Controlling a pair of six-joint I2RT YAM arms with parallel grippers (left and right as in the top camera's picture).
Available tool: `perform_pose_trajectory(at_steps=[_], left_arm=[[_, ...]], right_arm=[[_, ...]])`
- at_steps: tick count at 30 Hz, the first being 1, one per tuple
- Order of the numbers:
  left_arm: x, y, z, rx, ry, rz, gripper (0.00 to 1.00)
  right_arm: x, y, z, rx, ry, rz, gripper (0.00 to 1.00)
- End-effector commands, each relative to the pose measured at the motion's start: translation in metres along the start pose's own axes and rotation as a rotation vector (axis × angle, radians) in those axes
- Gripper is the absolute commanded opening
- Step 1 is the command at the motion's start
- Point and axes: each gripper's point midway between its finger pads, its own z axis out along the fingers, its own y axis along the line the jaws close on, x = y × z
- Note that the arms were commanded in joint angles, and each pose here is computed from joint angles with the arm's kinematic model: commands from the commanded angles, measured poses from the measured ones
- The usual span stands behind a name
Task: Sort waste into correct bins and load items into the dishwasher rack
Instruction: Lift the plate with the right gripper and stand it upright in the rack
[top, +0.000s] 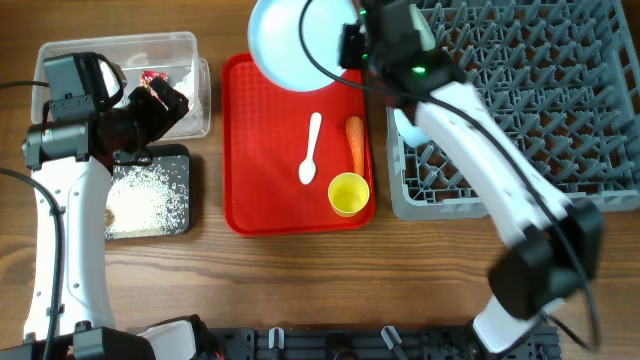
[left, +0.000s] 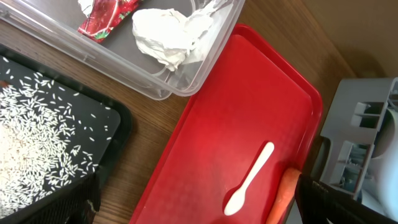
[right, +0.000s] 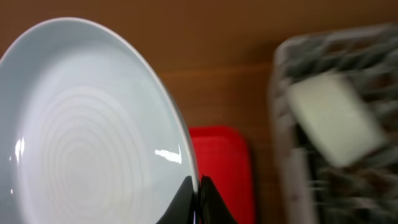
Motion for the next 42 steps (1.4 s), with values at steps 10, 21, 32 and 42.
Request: perform_pose_trajectory(at_steps=[10, 21, 32, 42], left_arm=[[-0.001, -0.002, 0.001, 0.010, 0.004, -0.007, 1.00], [-0.001, -0.002, 0.001, 0.010, 0.004, -0.007, 1.00], [-0.001, -0.002, 0.001, 0.010, 0.004, -0.007, 1.00], [-0.001, -0.002, 0.001, 0.010, 0.004, -0.007, 1.00]], right_arm=[[-0.092, -0.147, -0.139, 1.015, -0.173, -0.493, 0.04], [-0.074, -0.201, -0.106, 0.964, 0.031, -0.598, 0.04], [-0.052, -0.214, -0.019, 0.916, 0.161, -0.781, 0.04], [-0.045, -0.226, 0.035, 0.972, 0.182, -0.888, 0.04]])
